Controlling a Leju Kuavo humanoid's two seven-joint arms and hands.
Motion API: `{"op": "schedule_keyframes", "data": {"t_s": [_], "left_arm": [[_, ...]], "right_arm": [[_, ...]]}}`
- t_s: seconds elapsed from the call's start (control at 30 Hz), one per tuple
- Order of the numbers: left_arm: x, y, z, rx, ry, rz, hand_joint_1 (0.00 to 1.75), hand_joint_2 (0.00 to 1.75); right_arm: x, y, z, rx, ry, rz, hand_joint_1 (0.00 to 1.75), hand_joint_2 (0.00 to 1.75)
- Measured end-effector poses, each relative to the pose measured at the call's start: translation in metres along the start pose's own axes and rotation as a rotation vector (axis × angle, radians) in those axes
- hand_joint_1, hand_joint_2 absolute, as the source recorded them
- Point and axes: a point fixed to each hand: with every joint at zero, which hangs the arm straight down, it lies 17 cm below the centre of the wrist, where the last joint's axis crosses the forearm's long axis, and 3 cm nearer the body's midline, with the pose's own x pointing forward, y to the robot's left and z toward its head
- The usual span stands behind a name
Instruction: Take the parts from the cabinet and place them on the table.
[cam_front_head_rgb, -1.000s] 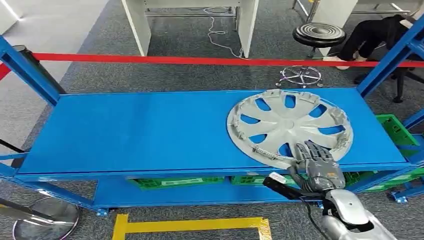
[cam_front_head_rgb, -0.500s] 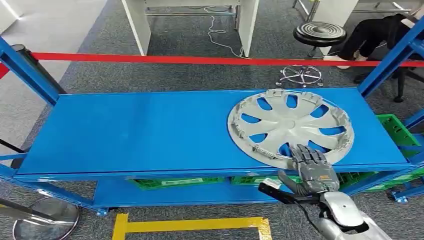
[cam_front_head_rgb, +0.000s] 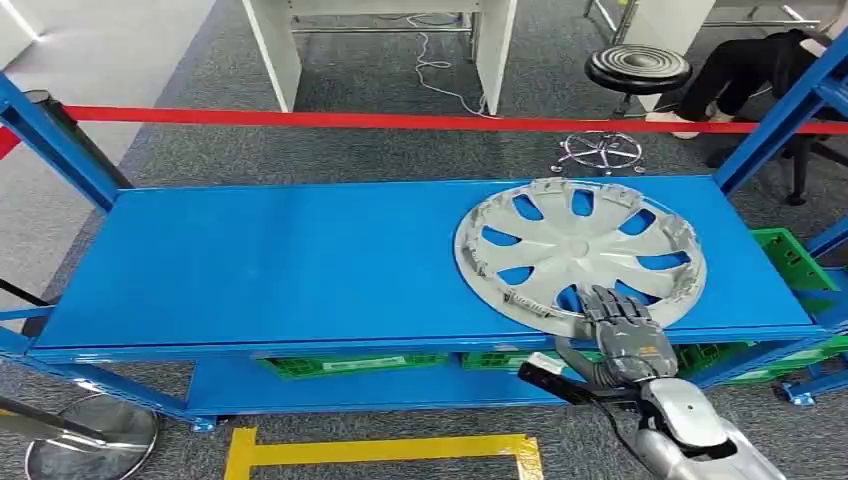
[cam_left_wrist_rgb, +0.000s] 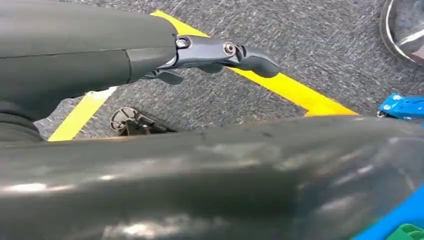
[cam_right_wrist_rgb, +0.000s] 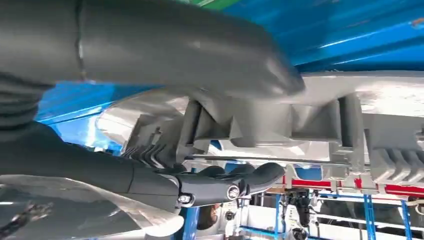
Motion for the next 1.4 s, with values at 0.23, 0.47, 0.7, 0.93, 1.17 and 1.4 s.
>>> {"op": "schedule_keyframes", "data": {"t_s": [0.23,0.47,0.7,0.93,1.17,1.4], "left_arm": [[0.001,0.001,0.000,0.007,-0.006,0.009,0.00,0.00],[0.003,0.001,-0.001,0.011,-0.009,0.015,0.00,0.00],[0.004,0.001,-0.001,0.013,-0.010,0.017,0.00,0.00],[0.006,0.002,-0.002,0.021,-0.016,0.042,0.00,0.00],[0.009,0.008,-0.003,0.043,-0.022,0.072,0.00,0.00],[0.013,0.013,-0.004,0.064,-0.031,0.093,0.00,0.00]], "right_arm": [[-0.003,0.001,-0.001,0.004,0.005,0.009,0.00,1.75],[-0.008,0.001,-0.004,0.013,0.008,0.010,0.00,1.75],[-0.009,0.002,-0.005,0.022,0.006,0.007,0.00,1.75],[-0.012,0.005,-0.009,0.045,-0.005,0.014,0.00,1.75],[-0.012,0.002,-0.015,0.046,-0.011,0.020,0.00,1.75],[-0.013,0.000,-0.019,0.042,-0.010,0.023,1.75,1.75]]}}
